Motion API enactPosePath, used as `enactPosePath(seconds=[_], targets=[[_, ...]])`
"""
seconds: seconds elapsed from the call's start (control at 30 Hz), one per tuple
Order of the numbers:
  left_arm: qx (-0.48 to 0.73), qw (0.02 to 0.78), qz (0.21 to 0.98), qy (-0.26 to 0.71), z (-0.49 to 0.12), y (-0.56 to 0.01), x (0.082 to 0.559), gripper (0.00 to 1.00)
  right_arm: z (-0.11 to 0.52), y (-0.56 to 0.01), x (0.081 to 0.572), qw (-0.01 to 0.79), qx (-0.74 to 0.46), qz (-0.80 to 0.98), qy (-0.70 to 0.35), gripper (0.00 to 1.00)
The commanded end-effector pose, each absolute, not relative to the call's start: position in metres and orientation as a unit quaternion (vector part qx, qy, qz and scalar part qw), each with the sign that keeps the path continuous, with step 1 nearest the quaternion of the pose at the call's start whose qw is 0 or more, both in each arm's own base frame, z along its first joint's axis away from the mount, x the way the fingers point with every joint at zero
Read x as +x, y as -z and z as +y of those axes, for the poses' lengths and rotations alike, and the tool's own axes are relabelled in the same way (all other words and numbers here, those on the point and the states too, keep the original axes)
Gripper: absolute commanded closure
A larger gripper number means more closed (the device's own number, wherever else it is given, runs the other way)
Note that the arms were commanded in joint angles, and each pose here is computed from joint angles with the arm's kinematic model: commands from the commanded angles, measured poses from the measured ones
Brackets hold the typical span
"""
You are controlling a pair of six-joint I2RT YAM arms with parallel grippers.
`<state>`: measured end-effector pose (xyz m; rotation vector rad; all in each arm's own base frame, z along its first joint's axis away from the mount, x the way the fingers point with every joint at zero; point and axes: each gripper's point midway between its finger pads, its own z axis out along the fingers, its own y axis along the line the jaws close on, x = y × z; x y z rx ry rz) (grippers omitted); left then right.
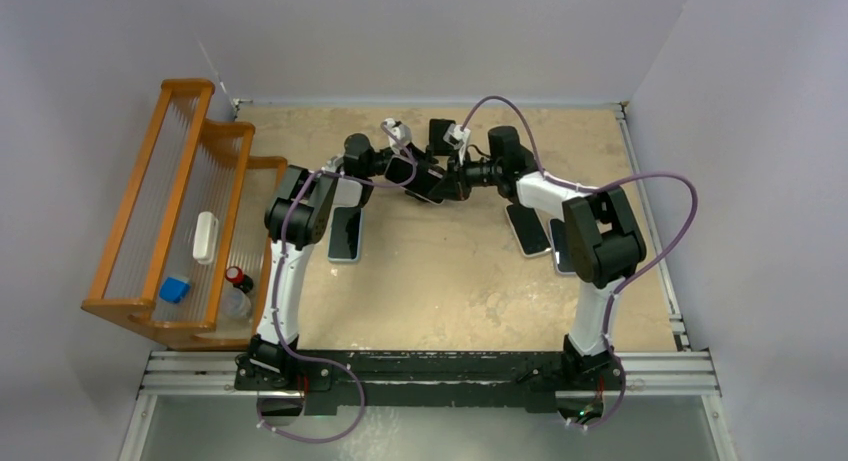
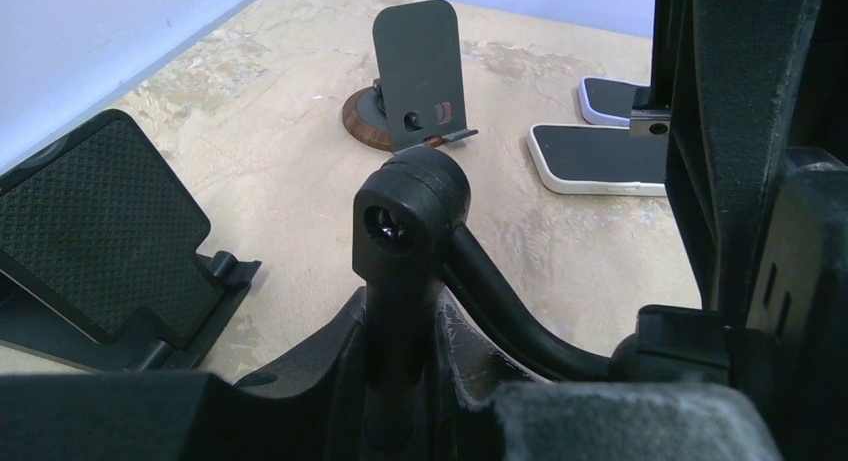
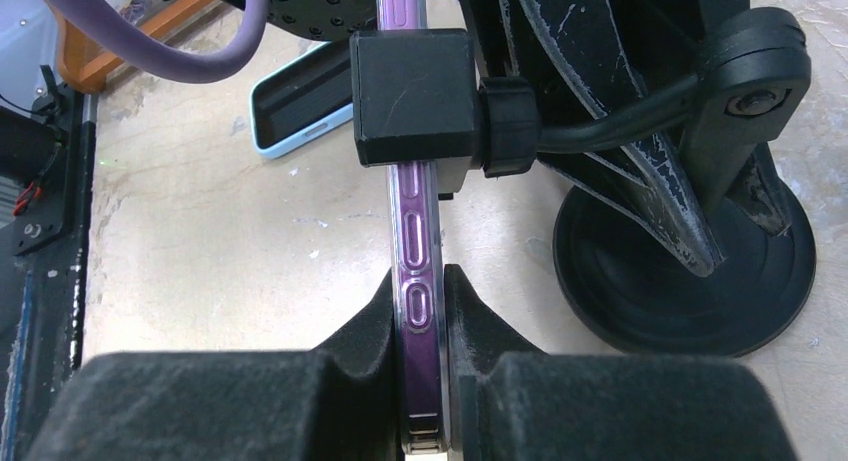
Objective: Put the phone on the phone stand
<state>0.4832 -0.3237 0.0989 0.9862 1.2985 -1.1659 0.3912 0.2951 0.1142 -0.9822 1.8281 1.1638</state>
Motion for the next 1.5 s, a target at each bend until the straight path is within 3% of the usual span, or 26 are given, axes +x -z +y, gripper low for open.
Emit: enactPosePath(seconds=[0.0,0.03,0.2,0.47,0.67,0.87,0.93,1.03,1.23,1.47], targets=[[0.443,0.531,0.510,0.511,-0.326,-0.123,0.464,1.00,0.260,-0.092,0.406,0.339,-0.314,0.787,-0.408,1.00],[0.443,0.531,0.511,0.511,-0.326,-0.122,0.464,1.00,0.259,-0.095,0.408,0.344,-0.314,0.785,-0.409,1.00],[0.441,0.528,0.513,0.513,-0.325,-0.120,0.465,1.00,0.260,-0.106,0.415,0.358,-0.317,0.778,-0.408,0.62],[0.431,0.534,0.521,0.508,-0.323,-0.119,0.470,1.00,0.252,-0.169,0.428,0.446,-0.324,0.744,-0.378,0.46],[0.413,0.552,0.529,0.495,-0.320,-0.120,0.479,1.00,0.239,-0.245,0.399,0.539,-0.300,0.694,-0.370,0.35],[0.384,0.581,0.541,0.471,-0.316,-0.122,0.491,1.00,0.228,-0.296,0.347,0.606,-0.180,0.619,-0.466,0.03],[0.373,0.593,0.546,0.460,-0.314,-0.125,0.495,1.00,0.219,-0.320,0.319,0.630,-0.115,0.544,-0.542,0.01],[0.353,0.614,0.552,0.441,-0.313,-0.128,0.501,1.00,0.199,-0.321,0.295,0.603,0.007,0.479,-0.638,0.01],[0.312,0.668,0.547,0.397,-0.311,-0.140,0.508,1.00,0.177,-0.300,0.316,0.579,0.185,0.467,-0.642,0.01],[0.292,0.713,0.512,0.378,-0.308,-0.153,0.499,1.00,0.178,-0.288,0.338,0.471,0.320,0.427,-0.702,0.01]])
